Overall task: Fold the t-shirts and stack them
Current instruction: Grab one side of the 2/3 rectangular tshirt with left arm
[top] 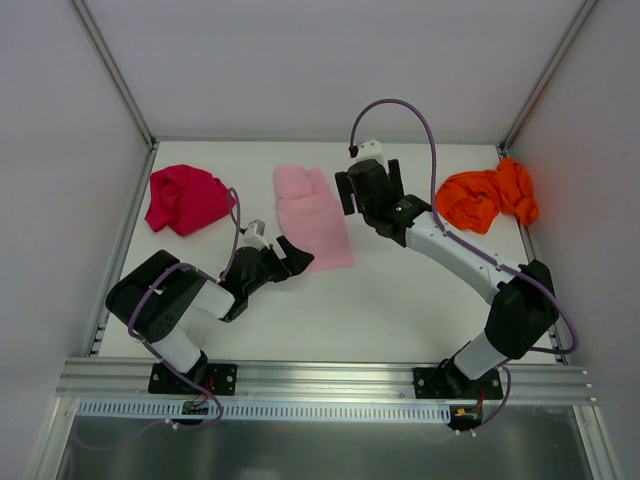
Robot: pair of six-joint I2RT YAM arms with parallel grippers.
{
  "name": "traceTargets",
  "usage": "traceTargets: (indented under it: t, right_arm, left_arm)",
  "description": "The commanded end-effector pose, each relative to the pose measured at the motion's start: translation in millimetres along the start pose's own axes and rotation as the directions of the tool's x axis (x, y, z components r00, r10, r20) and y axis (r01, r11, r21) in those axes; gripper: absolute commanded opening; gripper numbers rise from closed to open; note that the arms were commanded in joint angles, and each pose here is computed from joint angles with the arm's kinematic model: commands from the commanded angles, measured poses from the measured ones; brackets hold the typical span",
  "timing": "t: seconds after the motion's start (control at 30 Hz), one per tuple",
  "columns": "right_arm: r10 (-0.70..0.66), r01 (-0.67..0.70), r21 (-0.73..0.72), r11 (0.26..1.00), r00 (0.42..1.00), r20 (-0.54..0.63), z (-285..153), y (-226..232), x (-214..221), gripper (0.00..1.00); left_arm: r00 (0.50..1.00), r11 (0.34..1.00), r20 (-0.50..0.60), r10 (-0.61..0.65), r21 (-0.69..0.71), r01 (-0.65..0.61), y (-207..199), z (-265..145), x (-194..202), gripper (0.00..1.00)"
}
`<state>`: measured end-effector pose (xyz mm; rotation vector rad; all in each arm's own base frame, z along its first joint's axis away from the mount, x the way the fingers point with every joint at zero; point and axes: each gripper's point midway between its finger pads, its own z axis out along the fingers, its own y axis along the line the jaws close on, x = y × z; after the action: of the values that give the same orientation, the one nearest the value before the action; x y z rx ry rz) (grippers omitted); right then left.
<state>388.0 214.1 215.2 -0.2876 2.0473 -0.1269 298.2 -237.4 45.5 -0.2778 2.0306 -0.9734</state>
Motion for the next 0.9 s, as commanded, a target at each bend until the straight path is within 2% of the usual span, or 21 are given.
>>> traceTargets:
  t: [0.0, 0.07, 0.17, 0.27, 0.3, 0.4, 0.43, 0.53, 0.57, 0.63, 0.77, 0.87]
  right_arm:
    - [0.064, -0.064, 0.001, 0.998, 0.996, 0.067, -13, -8, -29, 0.91]
    - [0.063, -0.063, 0.004, 0.998, 0.996, 0.069, -15, -10, -30, 0.91]
    - [0.067, -0.068, 0.006, 0.998, 0.995, 0.076, -17, -12, -31, 0.91]
    - [0.069, -0.069, 0.007, 0.998, 0.994, 0.079, -19, -14, -33, 0.91]
    - [0.071, -0.072, 0.006, 0.997, 0.994, 0.083, -20, -14, -34, 0.91]
    - [0.072, -0.073, 0.007, 0.997, 0.994, 0.085, -21, -16, -34, 0.91]
    - [0.071, -0.072, 0.009, 0.997, 0.994, 0.087, -21, -16, -35, 0.91]
    - [0.071, -0.072, 0.010, 0.997, 0.994, 0.084, -20, -17, -33, 0.91]
    - [0.072, -0.073, 0.008, 0.997, 0.994, 0.085, -20, -17, -33, 0.91]
    - [0.075, -0.075, 0.008, 0.997, 0.994, 0.083, -19, -17, -33, 0.91]
    - [0.072, -0.073, 0.013, 0.997, 0.994, 0.081, -18, -18, -32, 0.91]
    - [0.073, -0.074, 0.010, 0.997, 0.994, 0.079, -18, -18, -31, 0.91]
  left_arm:
    - [1.000, 0.997, 0.000, -0.020, 0.072, 0.020, -10, -3, -1, 0.88]
    - [1.000, 0.996, -0.011, -0.029, 0.081, 0.030, -11, -5, 1, 0.84]
    - [0.998, 0.993, -0.028, -0.047, 0.104, 0.050, -14, -6, 2, 0.94]
    - [0.997, 0.989, -0.050, -0.061, 0.135, 0.067, -18, -4, 5, 0.93]
    - [0.996, 0.987, -0.057, -0.065, 0.146, 0.073, -19, -4, 6, 0.90]
    - [0.992, 0.977, -0.085, -0.098, 0.180, 0.112, -17, 0, 12, 0.67]
    - [0.989, 0.978, -0.095, -0.111, 0.167, 0.126, -9, 1, 17, 0.62]
    - [0.989, 0.971, -0.093, -0.118, 0.198, 0.135, -10, 2, 16, 0.53]
    - [0.989, 0.971, -0.092, -0.117, 0.199, 0.133, -11, 3, 16, 0.47]
    - [0.990, 0.972, -0.087, -0.113, 0.199, 0.128, -11, 1, 15, 0.43]
    - [0.992, 0.974, -0.074, -0.098, 0.199, 0.111, -13, -2, 10, 0.24]
    - [0.994, 0.974, -0.065, -0.087, 0.204, 0.098, -17, -5, 6, 0.02]
